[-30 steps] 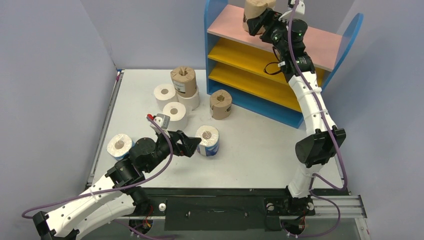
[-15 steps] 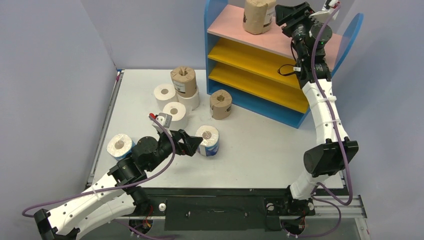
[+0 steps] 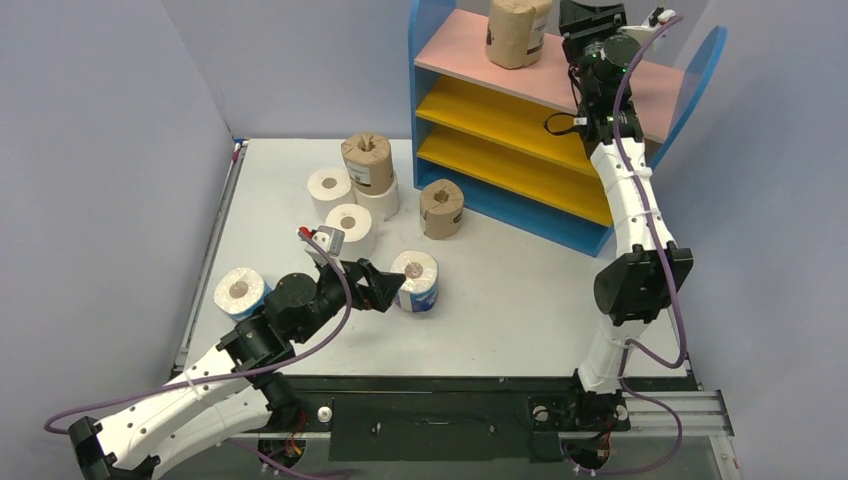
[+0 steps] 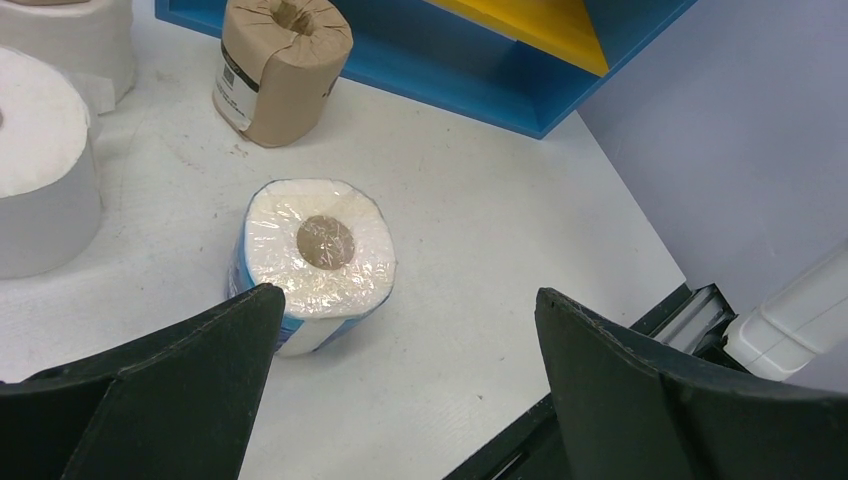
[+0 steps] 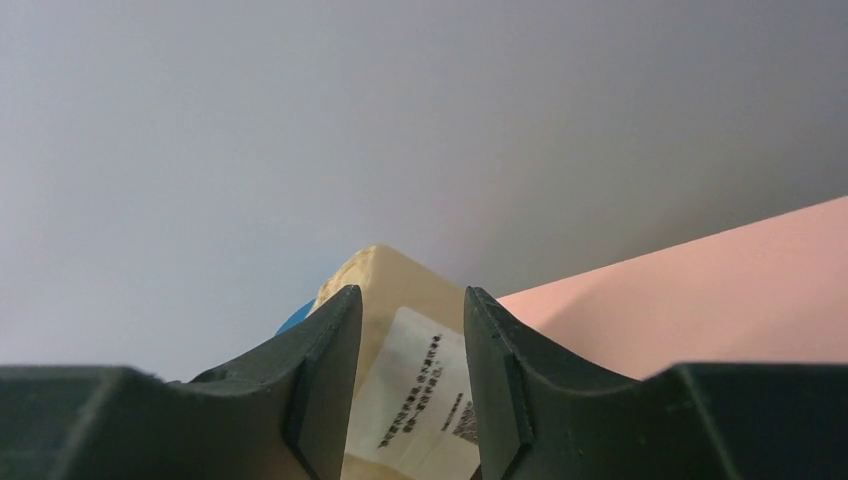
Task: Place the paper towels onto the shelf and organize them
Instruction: Place the paper towel on the shelf.
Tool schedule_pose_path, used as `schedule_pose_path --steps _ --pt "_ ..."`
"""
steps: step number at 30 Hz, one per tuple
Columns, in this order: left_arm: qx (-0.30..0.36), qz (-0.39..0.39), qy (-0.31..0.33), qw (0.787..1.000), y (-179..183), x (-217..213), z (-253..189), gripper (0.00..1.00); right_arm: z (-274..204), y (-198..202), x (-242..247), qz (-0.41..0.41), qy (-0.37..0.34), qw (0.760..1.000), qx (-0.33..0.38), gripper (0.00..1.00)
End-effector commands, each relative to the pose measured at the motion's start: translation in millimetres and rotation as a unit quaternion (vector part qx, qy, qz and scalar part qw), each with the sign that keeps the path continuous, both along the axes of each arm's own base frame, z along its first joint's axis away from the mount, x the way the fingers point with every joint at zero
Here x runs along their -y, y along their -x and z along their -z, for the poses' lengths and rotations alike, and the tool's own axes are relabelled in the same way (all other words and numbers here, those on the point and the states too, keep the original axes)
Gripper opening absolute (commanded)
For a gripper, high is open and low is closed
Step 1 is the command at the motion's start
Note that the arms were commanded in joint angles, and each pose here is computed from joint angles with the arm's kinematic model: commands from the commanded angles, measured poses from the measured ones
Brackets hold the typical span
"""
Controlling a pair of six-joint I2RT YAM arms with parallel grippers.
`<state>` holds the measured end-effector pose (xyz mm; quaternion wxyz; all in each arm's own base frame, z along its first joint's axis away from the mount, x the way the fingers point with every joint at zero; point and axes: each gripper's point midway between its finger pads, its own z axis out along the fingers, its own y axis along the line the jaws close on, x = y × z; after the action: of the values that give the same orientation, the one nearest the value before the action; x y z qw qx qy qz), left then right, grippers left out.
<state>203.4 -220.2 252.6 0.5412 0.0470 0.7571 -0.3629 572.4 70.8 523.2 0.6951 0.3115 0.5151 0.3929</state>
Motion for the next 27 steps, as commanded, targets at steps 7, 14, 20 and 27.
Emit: schedule_pose_path --steps 7,14,20,27 --pt "0.018 -0.012 0.006 1.000 -7 -1 -8 0.96 -8 -6 -9 -0.006 -0.047 0.999 0.010 0.42" --pt "0.017 -0.009 0.006 1.000 -7 0 -6 0.96 9 -10 -35 -0.025 -0.042 0.999 -0.005 0.43" --pt "0.019 -0.009 0.009 1.000 -5 -2 -8 0.96 16 -14 -49 -0.039 -0.042 0.998 -0.010 0.44" --pt "0.019 -0.009 0.011 1.000 -5 -2 -7 0.96 26 -20 -63 -0.059 -0.045 0.997 -0.015 0.45"
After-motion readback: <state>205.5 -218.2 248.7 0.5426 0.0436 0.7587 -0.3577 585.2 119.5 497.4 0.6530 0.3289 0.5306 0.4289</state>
